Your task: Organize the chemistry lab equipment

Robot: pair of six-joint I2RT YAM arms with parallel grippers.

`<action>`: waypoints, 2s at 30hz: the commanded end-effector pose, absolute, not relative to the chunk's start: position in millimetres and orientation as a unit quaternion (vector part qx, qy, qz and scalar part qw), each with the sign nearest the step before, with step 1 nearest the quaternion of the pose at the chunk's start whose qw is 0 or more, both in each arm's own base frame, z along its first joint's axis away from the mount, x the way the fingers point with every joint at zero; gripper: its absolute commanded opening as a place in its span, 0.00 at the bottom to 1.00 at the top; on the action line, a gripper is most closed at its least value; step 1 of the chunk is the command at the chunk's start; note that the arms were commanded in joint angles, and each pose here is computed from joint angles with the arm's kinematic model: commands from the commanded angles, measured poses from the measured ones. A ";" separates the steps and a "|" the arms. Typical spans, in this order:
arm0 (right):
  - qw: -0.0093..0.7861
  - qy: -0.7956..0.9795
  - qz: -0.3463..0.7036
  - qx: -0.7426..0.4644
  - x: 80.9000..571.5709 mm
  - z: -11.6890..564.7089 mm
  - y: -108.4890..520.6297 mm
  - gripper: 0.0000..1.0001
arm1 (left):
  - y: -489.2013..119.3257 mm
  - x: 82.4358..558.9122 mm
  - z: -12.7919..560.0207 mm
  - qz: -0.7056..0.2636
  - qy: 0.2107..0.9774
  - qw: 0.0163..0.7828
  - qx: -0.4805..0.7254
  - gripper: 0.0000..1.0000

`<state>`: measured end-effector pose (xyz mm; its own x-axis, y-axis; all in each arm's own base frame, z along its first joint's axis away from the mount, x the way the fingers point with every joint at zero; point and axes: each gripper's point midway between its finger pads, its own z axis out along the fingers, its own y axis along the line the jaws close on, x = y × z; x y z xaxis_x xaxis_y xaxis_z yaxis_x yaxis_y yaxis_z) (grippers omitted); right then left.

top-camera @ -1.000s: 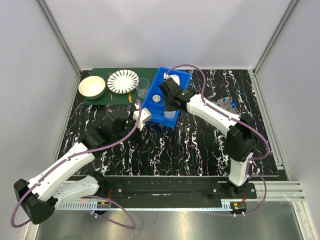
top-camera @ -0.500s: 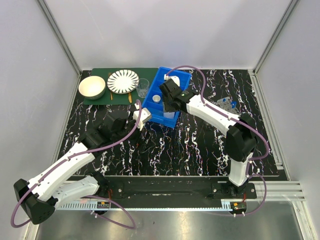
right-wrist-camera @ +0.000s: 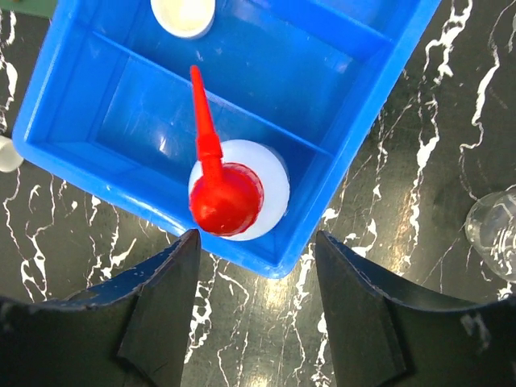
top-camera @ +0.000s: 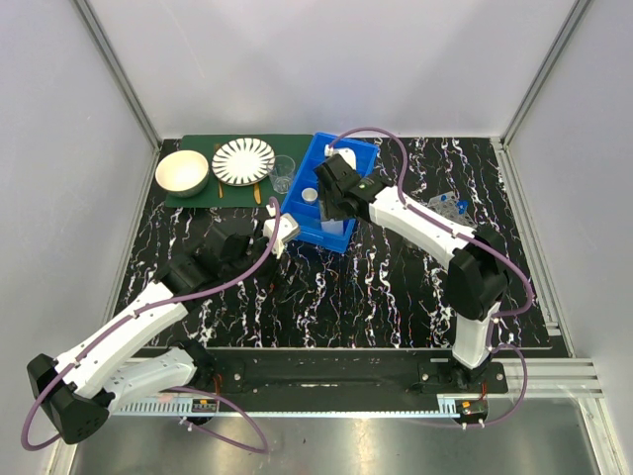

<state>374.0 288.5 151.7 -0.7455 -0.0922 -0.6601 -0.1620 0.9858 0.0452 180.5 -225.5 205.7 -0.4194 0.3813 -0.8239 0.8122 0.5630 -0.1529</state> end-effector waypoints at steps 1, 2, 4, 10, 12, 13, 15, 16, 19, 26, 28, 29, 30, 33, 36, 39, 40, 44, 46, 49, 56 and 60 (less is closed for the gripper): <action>0.421 0.905 0.035 -0.040 392.7 207.4 280.2 0.66 | -228.2 183.9 217.6 -0.285 0.783 0.409 0.372 0.99; 0.432 0.901 0.030 -0.030 399.3 215.9 277.4 0.66 | -228.2 183.6 217.4 -0.285 0.783 0.408 0.372 0.99; 0.428 0.904 0.006 -0.003 414.0 211.5 258.8 0.66 | -228.5 183.8 217.2 -0.286 0.783 0.408 0.372 0.99; 0.419 0.902 -0.014 0.098 463.3 196.4 203.1 0.65 | -228.0 183.5 217.8 -0.285 0.783 0.410 0.371 0.99; 0.407 0.906 -0.021 0.116 477.3 182.4 192.9 0.64 | -228.7 183.3 217.7 -0.287 0.782 0.408 0.373 0.99; 0.401 0.908 -0.022 0.121 481.7 177.1 190.0 0.64 | -228.7 183.3 217.7 -0.287 0.782 0.408 0.373 0.99; 0.391 0.911 -0.028 0.131 493.7 164.0 182.9 0.63 | -228.5 183.1 217.4 -0.286 0.783 0.408 0.373 0.99; 0.389 0.911 -0.029 0.134 497.8 160.5 181.7 0.63 | -228.4 183.3 217.4 -0.286 0.783 0.408 0.373 0.99; 0.378 0.915 -0.027 0.135 508.6 145.4 183.7 0.63 | -228.4 183.4 217.0 -0.286 0.783 0.408 0.373 0.99; 0.369 0.920 -0.015 0.132 522.2 130.3 194.8 0.62 | -228.7 184.5 213.8 -0.283 0.786 0.403 0.372 0.99; 0.367 0.921 -0.012 0.131 522.2 129.3 196.3 0.63 | -228.8 184.6 214.4 -0.283 0.786 0.404 0.372 0.99; 0.367 0.921 -0.010 0.130 522.3 128.9 197.2 0.62 | -228.9 184.7 214.0 -0.283 0.786 0.403 0.372 0.99; 0.366 0.922 -0.010 0.128 521.9 128.3 197.2 0.62 | -228.8 185.0 213.6 -0.283 0.787 0.404 0.372 0.99; 0.363 0.923 -0.006 0.125 520.0 127.1 198.4 0.62 | -229.3 184.8 213.9 -0.284 0.786 0.403 0.373 0.99; 0.355 0.927 0.002 0.123 517.5 121.1 201.5 0.62 | -229.0 184.8 213.6 -0.283 0.787 0.403 0.372 0.99; 0.346 0.930 0.008 0.124 515.9 111.6 204.6 0.61 | -228.9 184.7 214.0 -0.283 0.786 0.403 0.372 0.99; 0.343 0.931 0.009 0.124 515.1 107.9 205.2 0.61 | -228.7 184.5 213.7 -0.283 0.787 0.403 0.372 0.99; 0.334 0.934 0.020 0.123 514.2 100.2 210.4 0.60 | -229.2 183.6 214.2 -0.285 0.786 0.403 0.374 0.99; 0.329 0.936 0.024 0.123 514.6 96.3 212.1 0.58 | -229.1 184.0 213.8 -0.284 0.787 0.402 0.372 0.99; 0.322 0.939 0.029 0.119 512.8 91.3 215.4 0.57 | -229.1 184.2 214.5 -0.284 0.786 0.403 0.373 0.99; 0.305 0.945 0.033 0.113 508.1 77.7 218.5 0.38 | -228.6 183.9 213.9 -0.284 0.786 0.403 0.373 0.99; 0.304 0.946 0.033 0.111 506.7 76.4 218.9 0.30 | -228.7 184.5 213.8 -0.283 0.786 0.403 0.372 0.99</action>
<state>506.7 212.7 81.4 -0.7870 0.2376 -0.5693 0.2038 0.9712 0.1237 180.6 -225.6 205.6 -0.4196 0.3815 -0.8236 0.8122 0.5630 -0.1530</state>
